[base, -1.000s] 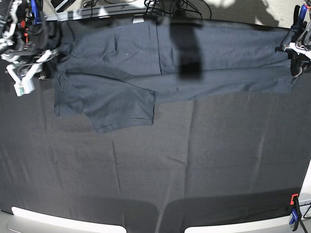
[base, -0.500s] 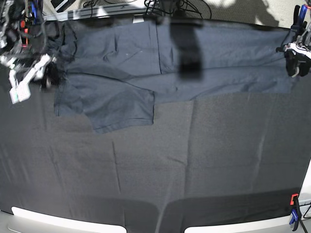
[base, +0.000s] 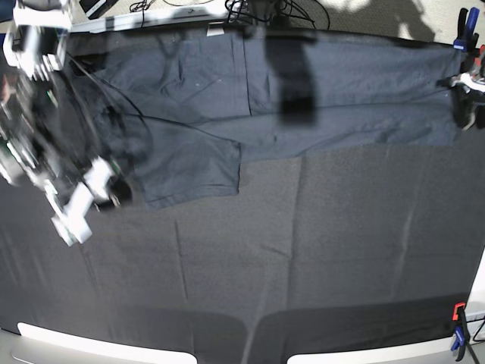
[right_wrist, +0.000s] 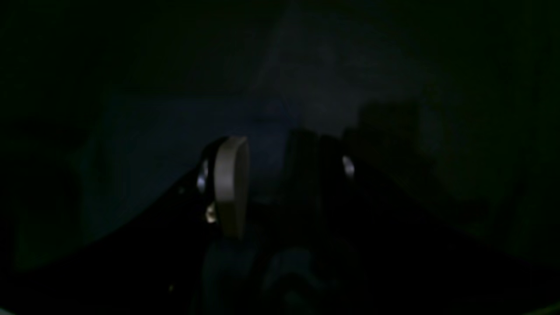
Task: Layout the t-shirt on the table in an organized manner, then fold the t-shirt properly
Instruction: 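Release the fabric and move the right gripper over the folded sleeve, then grasp the sleeve end with the right gripper and tuck it inward, then fold the shirt's side with the left gripper toward the right gripper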
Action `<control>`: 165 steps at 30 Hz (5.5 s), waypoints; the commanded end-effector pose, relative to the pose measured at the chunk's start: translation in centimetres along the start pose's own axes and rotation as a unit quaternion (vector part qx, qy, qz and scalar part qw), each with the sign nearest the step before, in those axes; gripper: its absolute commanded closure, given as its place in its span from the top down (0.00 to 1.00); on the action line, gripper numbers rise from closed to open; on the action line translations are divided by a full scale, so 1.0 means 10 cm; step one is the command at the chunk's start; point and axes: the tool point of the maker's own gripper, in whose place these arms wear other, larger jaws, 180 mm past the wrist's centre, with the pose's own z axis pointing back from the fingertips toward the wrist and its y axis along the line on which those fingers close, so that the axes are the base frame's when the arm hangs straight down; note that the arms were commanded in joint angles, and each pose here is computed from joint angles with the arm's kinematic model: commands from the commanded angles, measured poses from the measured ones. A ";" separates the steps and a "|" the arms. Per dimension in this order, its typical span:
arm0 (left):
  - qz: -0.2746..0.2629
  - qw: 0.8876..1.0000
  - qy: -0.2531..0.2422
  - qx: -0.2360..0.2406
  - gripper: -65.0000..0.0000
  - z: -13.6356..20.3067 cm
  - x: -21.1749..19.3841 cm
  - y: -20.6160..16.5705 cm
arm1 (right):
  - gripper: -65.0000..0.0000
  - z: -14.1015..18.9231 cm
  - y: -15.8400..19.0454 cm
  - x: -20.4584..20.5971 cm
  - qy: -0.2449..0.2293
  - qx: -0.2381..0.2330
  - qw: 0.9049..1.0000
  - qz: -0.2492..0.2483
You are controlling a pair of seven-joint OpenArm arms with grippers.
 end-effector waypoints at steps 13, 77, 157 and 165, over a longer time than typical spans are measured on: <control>-0.011 0.999 -0.041 -0.010 0.41 0.01 0.24 -0.12 | 0.40 -0.85 0.17 0.12 0.083 0.025 0.995 -0.054; -0.010 0.999 -0.042 -0.008 0.41 0.01 0.24 -0.11 | 0.00 0.56 2.16 -1.31 0.073 0.154 0.967 0.188; 0.171 0.977 0.116 -0.056 0.26 -0.08 -0.59 -0.20 | 0.29 0.79 1.48 -0.42 -0.062 0.092 0.987 0.118; 0.193 0.971 0.117 -0.073 0.09 -0.08 -0.58 -0.27 | 0.29 0.79 1.49 -0.41 -0.066 0.092 0.987 0.117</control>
